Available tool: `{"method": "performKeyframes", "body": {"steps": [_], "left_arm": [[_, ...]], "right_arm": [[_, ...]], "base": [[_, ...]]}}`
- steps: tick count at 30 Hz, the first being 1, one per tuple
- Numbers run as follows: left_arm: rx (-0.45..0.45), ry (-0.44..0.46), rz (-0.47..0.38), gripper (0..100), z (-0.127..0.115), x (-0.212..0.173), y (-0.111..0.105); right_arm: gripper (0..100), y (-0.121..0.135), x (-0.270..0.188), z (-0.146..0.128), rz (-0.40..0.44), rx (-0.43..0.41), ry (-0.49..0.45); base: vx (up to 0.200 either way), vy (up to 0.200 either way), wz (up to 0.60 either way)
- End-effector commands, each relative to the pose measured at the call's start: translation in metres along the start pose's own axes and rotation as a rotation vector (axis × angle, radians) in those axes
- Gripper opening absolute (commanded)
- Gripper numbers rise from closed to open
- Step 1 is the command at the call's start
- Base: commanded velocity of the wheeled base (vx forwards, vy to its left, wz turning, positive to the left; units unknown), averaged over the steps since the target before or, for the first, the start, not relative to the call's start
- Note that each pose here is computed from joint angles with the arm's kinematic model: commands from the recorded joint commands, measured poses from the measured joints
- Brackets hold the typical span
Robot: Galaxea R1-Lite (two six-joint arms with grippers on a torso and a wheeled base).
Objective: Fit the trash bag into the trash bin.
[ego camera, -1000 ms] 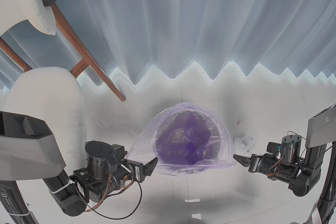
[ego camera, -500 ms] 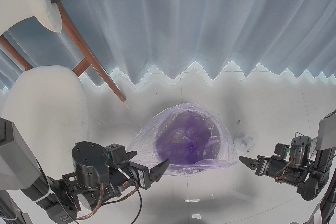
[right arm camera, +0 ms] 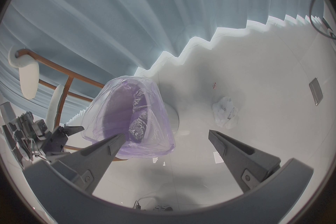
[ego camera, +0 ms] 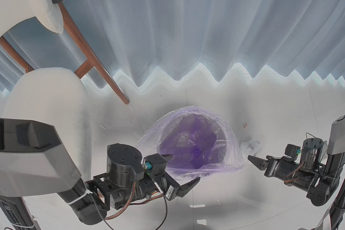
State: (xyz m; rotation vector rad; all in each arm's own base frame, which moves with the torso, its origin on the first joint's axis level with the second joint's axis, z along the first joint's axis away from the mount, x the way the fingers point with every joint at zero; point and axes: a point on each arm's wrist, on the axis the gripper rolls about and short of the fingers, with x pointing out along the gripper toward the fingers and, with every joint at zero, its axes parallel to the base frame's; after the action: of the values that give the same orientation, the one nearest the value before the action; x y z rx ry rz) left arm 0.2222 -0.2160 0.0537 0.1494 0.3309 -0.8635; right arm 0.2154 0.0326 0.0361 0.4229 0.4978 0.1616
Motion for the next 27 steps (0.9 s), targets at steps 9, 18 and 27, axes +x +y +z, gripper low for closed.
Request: {"method": "performKeyframes", "body": {"steps": [9,18,27], "left_arm": [[0.047,0.09,-0.03,100,-0.042,0.038,0.013],[0.046,0.097,-0.035,0,-0.054,0.047,0.013],[0.069,0.101,-0.087,0,-0.065,0.038,-0.007]], "right_arm": [[100,0.002,-0.004,0.0,-0.009,0.024,-0.013],[100,0.003,-0.004,-0.001,-0.005,0.027,-0.009],[100,0.004,-0.004,-0.002,-0.01,0.049,-0.007]], "base": [[0.0,0.0,0.0],[0.0,0.0,0.0],[0.0,0.0,0.0]]}}
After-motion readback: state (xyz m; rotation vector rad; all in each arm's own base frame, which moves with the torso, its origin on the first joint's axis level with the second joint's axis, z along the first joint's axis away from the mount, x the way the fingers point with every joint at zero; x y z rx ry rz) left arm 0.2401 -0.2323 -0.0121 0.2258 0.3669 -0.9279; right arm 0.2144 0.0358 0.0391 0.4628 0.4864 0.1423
